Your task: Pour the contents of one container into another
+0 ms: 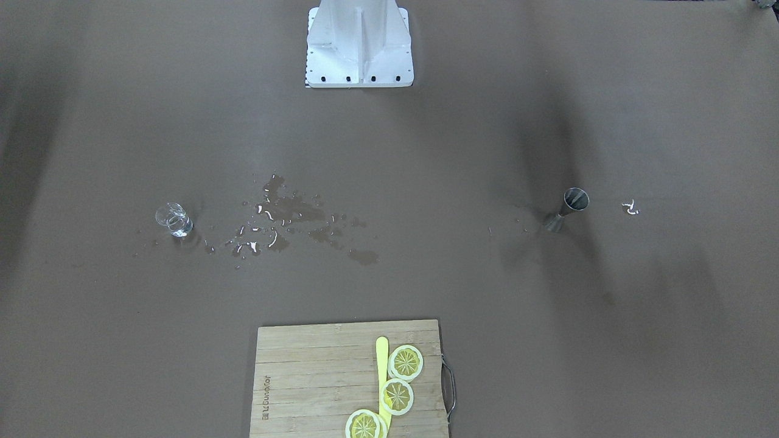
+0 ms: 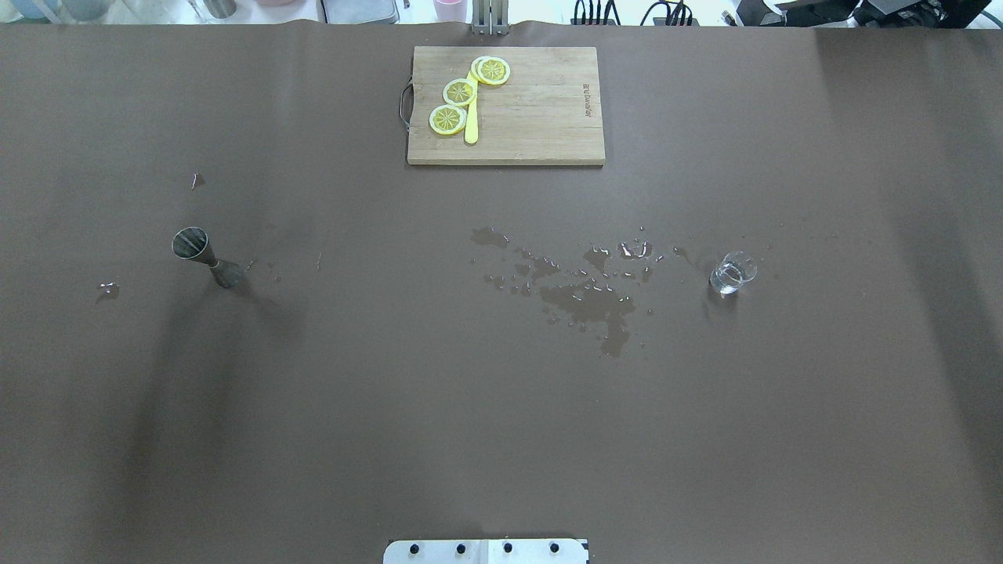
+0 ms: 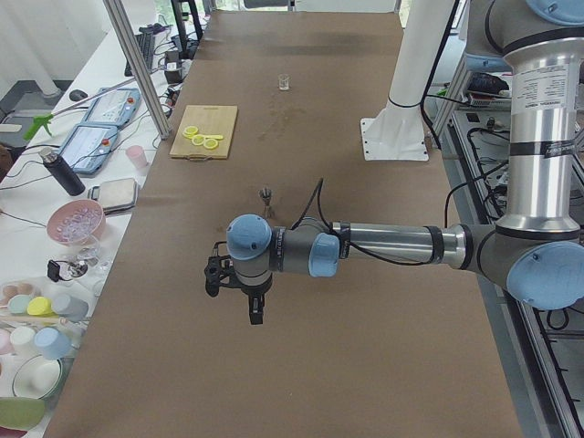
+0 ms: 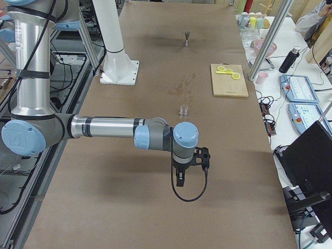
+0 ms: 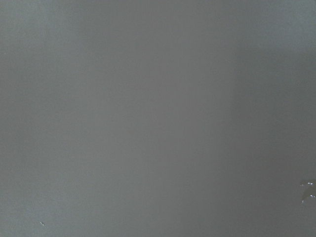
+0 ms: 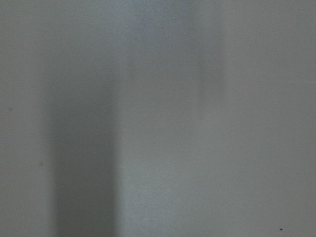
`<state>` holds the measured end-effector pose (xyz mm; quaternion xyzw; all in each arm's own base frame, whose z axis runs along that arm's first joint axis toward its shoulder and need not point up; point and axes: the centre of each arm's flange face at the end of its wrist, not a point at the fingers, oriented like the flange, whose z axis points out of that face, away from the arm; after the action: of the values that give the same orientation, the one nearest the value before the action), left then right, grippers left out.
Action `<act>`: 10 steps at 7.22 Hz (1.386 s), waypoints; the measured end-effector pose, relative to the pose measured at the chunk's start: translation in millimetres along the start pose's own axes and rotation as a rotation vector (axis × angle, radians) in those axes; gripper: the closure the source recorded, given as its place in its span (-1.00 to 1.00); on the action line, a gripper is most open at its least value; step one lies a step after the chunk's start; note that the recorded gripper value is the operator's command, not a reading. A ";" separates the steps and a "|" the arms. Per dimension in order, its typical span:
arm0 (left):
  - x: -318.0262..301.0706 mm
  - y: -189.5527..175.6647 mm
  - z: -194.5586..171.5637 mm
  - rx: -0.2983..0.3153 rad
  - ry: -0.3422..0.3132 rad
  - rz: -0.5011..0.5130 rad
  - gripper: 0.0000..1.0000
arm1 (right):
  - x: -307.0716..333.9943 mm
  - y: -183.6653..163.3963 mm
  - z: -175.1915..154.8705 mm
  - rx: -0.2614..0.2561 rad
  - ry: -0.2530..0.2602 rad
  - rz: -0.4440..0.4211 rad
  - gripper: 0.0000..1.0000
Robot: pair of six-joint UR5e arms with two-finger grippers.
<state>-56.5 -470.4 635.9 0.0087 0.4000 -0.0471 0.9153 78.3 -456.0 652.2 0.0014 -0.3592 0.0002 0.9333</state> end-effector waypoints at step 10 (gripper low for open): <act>1.1 -2.8 0.1 -0.001 0.005 -0.002 -0.98 | -0.9 -26.6 2.7 0.060 -0.001 -0.058 -1.00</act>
<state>-56.0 -473.3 635.2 0.0079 0.4024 -0.0476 0.9142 75.9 -482.6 653.5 0.0396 -0.3594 -0.0160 0.9322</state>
